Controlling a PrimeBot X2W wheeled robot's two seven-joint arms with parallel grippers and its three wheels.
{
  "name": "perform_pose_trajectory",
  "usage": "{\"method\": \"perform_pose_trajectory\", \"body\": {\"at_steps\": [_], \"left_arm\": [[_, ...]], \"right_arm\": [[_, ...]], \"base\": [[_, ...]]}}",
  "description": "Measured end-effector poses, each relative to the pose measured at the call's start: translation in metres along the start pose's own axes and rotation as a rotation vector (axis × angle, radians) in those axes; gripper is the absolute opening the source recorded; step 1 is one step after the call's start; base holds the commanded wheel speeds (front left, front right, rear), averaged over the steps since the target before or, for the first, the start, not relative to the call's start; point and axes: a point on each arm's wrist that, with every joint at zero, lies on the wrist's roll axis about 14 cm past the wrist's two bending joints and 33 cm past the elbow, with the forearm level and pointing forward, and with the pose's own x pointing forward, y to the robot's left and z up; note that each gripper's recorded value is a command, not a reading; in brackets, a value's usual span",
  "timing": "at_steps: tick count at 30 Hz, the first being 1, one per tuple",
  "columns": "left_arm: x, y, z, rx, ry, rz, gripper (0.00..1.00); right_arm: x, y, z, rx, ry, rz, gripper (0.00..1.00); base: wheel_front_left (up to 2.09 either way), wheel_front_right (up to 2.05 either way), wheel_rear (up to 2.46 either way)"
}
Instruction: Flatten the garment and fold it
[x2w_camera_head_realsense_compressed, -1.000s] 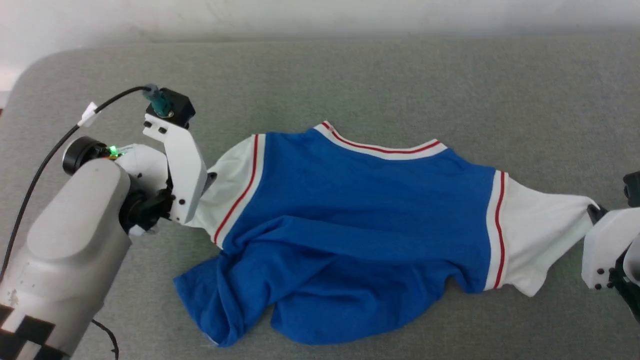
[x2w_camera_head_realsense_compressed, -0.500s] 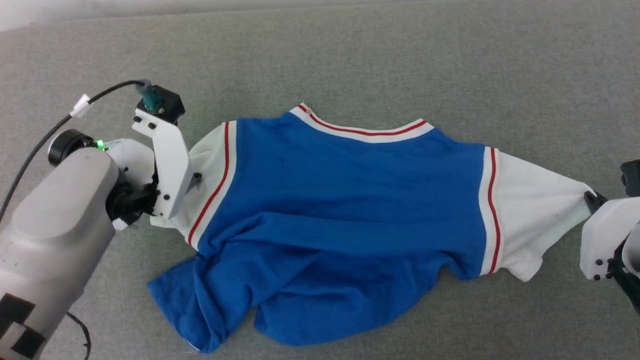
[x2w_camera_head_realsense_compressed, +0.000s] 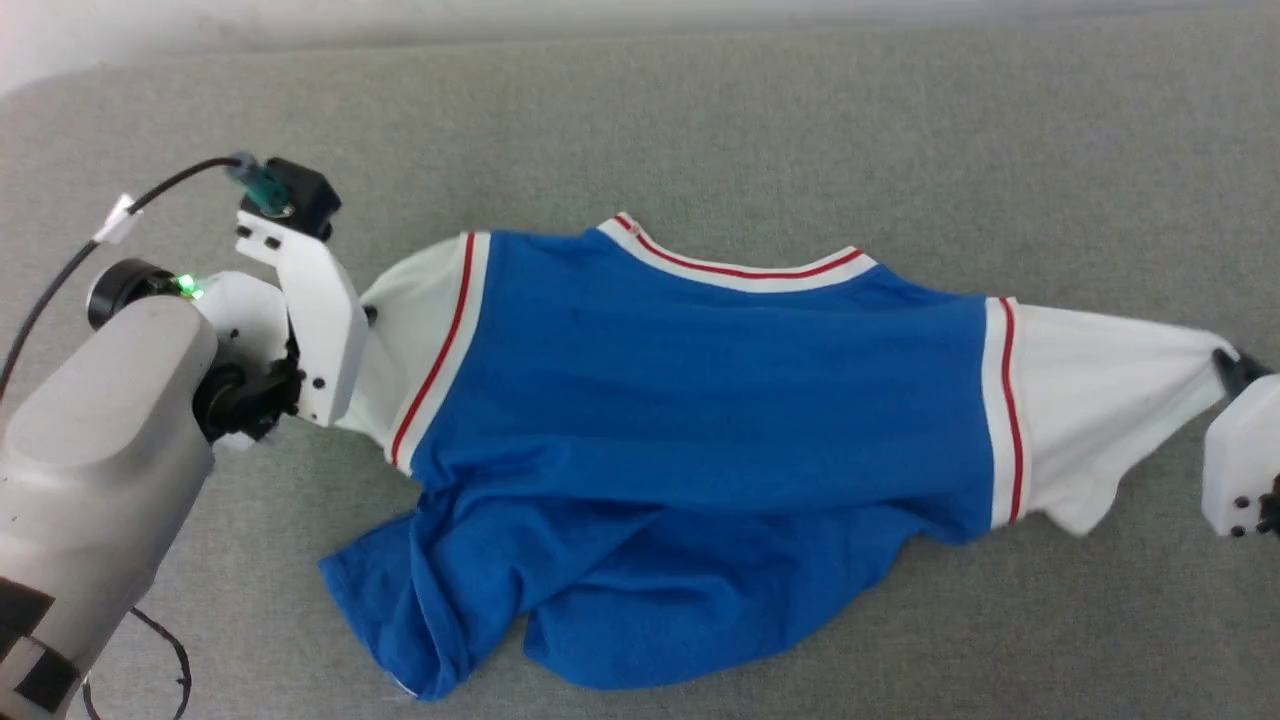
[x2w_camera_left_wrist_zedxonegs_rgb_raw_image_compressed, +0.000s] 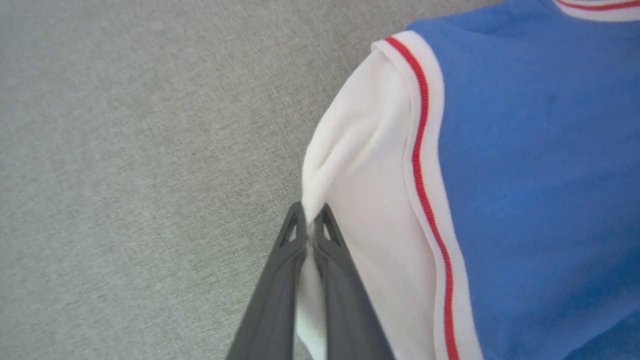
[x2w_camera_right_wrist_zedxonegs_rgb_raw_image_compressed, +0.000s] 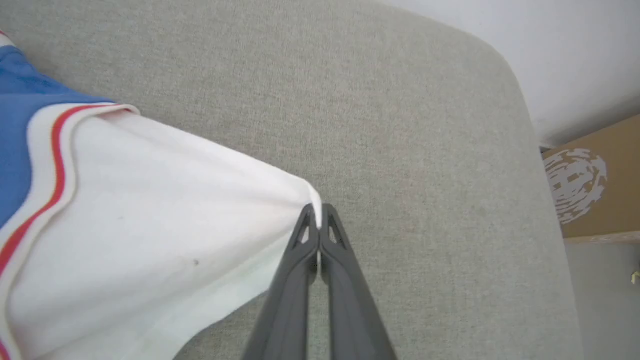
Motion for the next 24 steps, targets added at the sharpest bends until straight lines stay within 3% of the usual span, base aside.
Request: {"method": "perform_pose_trajectory", "body": {"at_steps": [10, 24], "left_arm": [[-0.086, 0.036, 0.074, 0.015, -0.491, 0.165, 0.00], [-0.280, 0.025, 0.144, 0.130, -1.172, 0.348, 0.00]], "right_arm": [[-0.045, -0.024, 0.102, -0.096, -0.340, -0.021, 0.00], [-0.173, -0.036, 0.234, -0.114, -0.879, -0.027, 0.00]], "base": [[0.00, 0.00, 0.00], [0.00, 0.00, 0.00]]}}
